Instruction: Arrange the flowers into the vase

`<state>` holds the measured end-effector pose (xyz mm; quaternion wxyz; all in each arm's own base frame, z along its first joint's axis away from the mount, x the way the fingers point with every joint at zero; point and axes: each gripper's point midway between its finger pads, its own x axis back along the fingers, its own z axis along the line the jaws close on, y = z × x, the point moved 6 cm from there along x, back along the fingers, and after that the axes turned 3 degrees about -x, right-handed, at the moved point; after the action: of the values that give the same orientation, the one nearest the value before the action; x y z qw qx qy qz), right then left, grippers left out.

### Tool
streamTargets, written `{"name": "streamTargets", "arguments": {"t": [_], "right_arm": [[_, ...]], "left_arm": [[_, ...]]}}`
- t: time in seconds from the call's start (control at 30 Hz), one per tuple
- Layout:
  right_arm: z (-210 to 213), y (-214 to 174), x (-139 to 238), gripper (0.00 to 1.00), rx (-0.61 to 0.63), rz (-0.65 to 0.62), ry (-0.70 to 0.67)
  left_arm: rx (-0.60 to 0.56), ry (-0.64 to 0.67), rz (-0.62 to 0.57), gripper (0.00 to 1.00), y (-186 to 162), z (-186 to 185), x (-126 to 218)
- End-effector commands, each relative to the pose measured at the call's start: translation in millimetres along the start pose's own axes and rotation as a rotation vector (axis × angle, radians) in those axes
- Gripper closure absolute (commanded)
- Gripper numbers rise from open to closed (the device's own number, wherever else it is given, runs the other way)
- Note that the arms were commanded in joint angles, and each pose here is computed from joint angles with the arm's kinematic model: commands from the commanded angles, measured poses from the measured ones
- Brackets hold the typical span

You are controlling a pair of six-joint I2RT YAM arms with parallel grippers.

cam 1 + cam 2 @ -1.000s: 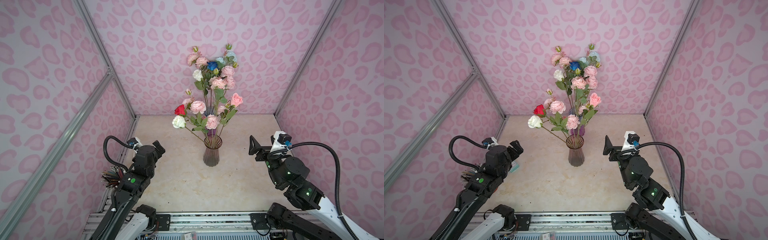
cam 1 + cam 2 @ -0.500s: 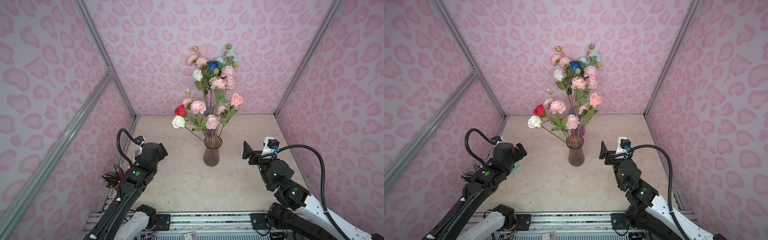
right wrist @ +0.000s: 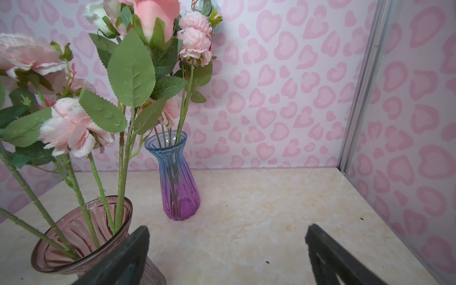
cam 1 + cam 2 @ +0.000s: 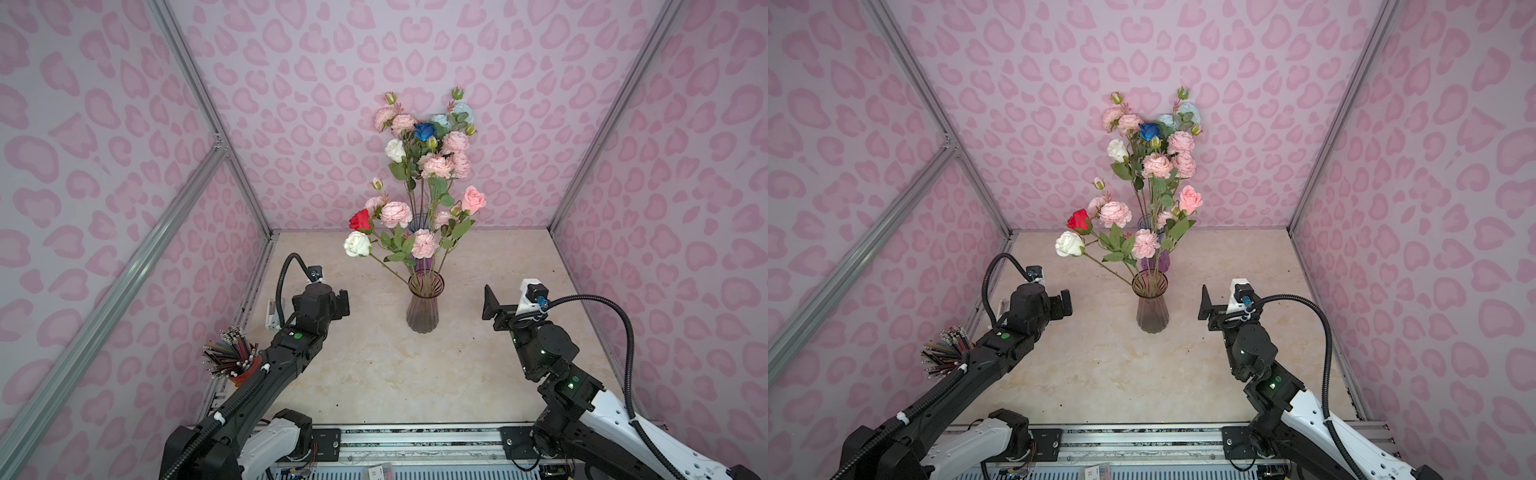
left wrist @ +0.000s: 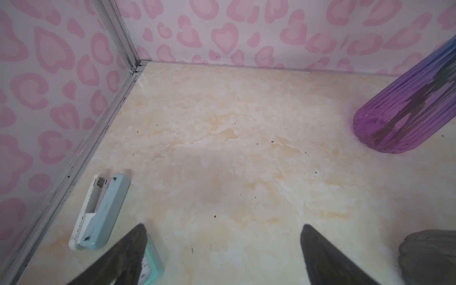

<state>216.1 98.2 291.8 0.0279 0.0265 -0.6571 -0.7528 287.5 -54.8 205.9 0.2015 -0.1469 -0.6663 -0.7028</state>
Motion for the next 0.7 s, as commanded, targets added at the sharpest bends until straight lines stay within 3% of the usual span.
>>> {"name": "streamTargets", "arguments": {"t": [0.0, 0.07, 0.17, 0.47, 0.67], "right_arm": [[-2, 6, -2, 0.01, -0.004, -0.017, -0.001], [-5, 3, -2, 0.01, 0.000, -0.014, 0.008], [-5, -5, -3, 0.01, 0.036, -0.024, 0.067], [-3, -19, -11, 0.01, 0.130, 0.022, 0.115], [-4, -29, -18, 0.01, 0.164, 0.057, 0.120]], "left_arm": [[-0.079, -0.022, -0.162, 0.02, 19, -6, -5], [-0.080, 0.065, -0.162, 0.02, 9, 3, -13], [-0.111, 0.068, -0.199, 0.02, 0, 1, -21], [-0.202, 0.006, -0.160, 0.02, -36, -4, -63], [-0.235, -0.092, -0.172, 0.02, -36, -1, -67]]}}
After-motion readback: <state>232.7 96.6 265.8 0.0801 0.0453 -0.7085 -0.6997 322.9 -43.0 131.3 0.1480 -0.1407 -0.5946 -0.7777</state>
